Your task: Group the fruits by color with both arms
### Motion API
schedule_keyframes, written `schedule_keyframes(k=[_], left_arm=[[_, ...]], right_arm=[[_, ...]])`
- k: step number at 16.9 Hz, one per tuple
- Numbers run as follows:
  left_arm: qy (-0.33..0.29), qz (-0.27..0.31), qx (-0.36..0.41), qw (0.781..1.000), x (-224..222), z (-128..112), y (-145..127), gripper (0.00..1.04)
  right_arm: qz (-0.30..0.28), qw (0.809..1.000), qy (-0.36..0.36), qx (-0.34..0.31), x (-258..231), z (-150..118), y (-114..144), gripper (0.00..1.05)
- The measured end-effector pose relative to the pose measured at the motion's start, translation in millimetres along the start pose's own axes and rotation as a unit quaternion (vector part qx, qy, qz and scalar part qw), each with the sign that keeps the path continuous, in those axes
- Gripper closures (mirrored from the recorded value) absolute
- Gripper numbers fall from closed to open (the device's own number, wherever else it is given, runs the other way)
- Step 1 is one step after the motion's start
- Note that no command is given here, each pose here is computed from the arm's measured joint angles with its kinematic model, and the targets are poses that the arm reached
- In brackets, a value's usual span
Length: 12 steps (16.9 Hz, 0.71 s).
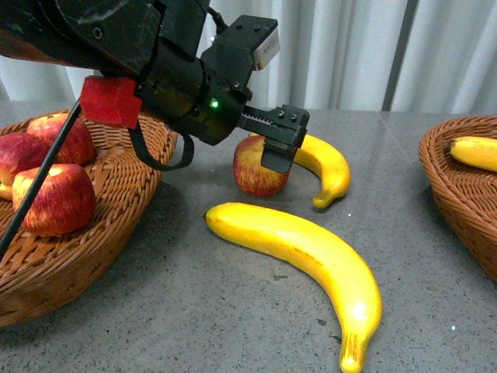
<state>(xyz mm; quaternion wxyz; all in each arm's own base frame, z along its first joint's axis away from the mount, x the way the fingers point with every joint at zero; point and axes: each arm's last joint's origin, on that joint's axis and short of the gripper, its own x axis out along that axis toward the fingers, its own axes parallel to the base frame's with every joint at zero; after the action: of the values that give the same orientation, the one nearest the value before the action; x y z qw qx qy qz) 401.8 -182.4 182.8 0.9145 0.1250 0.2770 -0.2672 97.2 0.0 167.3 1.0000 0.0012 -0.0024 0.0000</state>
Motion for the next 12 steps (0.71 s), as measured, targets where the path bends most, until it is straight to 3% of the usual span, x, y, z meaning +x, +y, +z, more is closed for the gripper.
schedule_keyframes(k=[6, 8, 12], left_arm=[[0.02, -0.012, 0.0, 1.0, 15.7, -13.7, -3.9, 0.07], [0.019, -0.016, 0.001, 1.0, 15.8, -13.5, -4.4, 0.29], [0.018, -0.013, 0.003, 1.0, 15.0, -11.8, -4.4, 0.39]], right_arm=[[0.0, 1.0, 0.0, 0.0, 0.0, 0.0, 0.0, 0.07], [0.0, 1.0, 0.0, 0.0, 0.0, 0.0, 0.0, 0.07], [0.0, 1.0, 0.0, 0.0, 0.0, 0.0, 0.0, 0.07]])
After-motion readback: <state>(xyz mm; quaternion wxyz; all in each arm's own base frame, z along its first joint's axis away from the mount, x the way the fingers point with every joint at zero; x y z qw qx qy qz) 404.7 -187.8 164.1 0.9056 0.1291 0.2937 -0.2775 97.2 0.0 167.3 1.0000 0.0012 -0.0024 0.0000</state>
